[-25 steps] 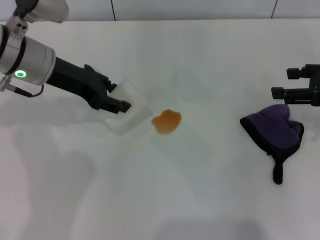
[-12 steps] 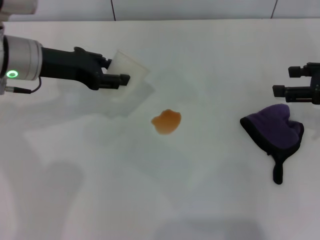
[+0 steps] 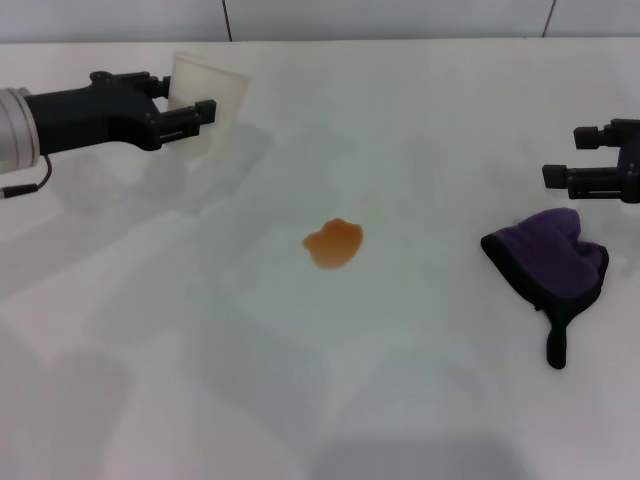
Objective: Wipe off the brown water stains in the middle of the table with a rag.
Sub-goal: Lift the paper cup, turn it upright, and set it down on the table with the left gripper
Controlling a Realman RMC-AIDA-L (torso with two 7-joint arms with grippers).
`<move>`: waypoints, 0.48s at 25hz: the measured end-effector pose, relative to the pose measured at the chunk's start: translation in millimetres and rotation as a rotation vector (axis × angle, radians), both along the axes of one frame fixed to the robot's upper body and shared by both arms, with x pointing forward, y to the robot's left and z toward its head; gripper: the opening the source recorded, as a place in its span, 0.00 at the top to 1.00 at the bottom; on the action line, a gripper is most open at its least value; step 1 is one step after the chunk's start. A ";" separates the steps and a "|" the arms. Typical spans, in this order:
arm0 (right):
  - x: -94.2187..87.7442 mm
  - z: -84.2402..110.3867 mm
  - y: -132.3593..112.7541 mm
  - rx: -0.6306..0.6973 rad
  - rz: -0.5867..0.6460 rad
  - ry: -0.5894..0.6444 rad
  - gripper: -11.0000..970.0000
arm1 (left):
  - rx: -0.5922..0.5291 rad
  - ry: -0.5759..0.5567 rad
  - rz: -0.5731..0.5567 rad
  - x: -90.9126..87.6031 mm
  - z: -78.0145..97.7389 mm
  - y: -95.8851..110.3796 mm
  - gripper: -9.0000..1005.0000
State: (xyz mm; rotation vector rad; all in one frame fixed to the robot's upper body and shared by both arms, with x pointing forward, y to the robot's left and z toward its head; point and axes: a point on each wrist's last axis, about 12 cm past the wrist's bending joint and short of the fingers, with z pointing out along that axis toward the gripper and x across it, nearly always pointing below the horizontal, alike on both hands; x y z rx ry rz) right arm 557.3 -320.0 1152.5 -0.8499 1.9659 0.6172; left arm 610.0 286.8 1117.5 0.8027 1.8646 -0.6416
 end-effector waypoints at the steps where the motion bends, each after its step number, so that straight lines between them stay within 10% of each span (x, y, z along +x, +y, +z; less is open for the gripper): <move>1: 0.2 0.5 0.5 0.000 0.002 -0.002 0.24 | 0.003 -0.001 0.005 -0.6 -3.1 0.1 0.45; 12: 0.8 3.1 3.9 0.010 0.015 -0.010 0.24 | 0.040 -0.019 -0.004 0.1 -28.4 -19.0 0.45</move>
